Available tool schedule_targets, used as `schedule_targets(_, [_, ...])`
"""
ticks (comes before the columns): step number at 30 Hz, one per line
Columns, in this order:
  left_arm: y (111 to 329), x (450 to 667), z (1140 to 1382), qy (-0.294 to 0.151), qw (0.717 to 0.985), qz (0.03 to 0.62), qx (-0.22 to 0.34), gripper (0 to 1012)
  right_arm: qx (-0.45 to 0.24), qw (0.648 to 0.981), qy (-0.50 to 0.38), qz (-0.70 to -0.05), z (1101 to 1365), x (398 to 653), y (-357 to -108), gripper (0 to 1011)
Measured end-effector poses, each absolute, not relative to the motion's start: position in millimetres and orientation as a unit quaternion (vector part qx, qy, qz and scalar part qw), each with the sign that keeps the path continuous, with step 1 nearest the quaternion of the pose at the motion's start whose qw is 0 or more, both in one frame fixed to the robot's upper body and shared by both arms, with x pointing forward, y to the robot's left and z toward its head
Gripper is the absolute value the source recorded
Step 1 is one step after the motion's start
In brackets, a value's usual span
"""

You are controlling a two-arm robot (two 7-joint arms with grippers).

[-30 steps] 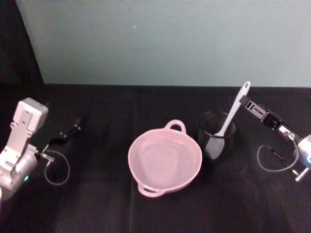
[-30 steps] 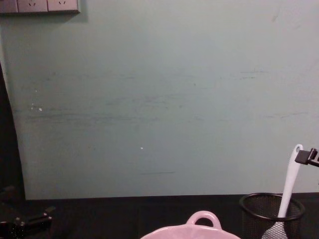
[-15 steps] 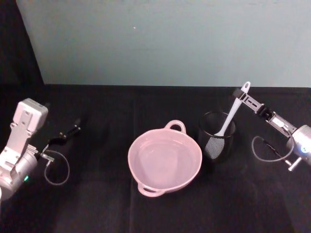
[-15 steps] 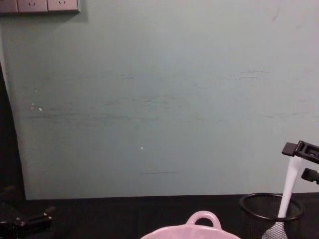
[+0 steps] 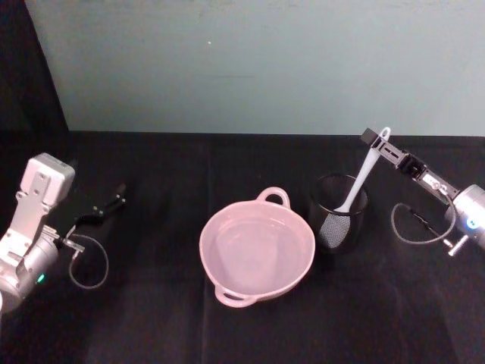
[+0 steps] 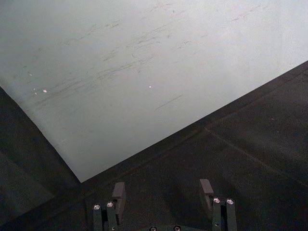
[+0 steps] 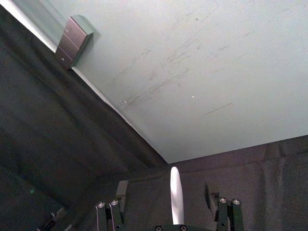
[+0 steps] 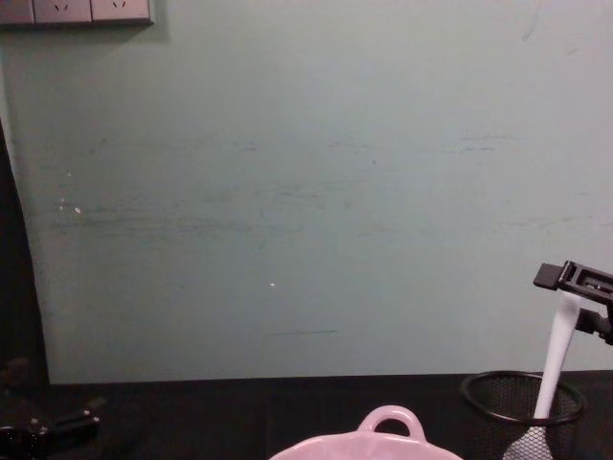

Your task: Use the one hand to pick up the spoon and stir the clear water in the bowl.

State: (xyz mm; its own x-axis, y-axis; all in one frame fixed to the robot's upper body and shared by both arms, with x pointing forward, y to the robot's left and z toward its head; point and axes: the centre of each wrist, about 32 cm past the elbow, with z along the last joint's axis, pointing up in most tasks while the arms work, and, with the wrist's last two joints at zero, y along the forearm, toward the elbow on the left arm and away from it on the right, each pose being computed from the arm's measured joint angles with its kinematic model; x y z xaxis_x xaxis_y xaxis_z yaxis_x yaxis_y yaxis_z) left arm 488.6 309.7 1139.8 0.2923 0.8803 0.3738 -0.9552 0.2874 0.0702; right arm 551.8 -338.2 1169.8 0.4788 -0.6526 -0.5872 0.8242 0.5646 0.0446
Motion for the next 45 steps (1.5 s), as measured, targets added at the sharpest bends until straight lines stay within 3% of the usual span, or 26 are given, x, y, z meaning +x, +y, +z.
schedule_targets(3, [310,489,1140,-0.132,0.791,0.58,0.141,1005,0.16,0.846,0.262,-0.436,1170,553,-339,964])
schedule_targets(11, [310,489,1140,-0.132,0.791,0.58,0.141,1005,0.16,0.851,0.26,-0.428,1173,555,-340,761])
schedule_targets(31, [310,489,1140,-0.132,0.791,0.58,0.141,1005,0.15,0.857,0.247,-0.427,1180,554,-340,125])
schedule_targets(36, [310,489,1140,-0.132,0.791,0.58,0.141,1005,0.133,0.866,0.217,-0.431,1189,550,-338,112])
schedule_targets(45, [310,489,1140,-0.132,0.791,0.58,0.141,1005,0.086,0.895,0.117,-0.422,1227,537,-326,112])
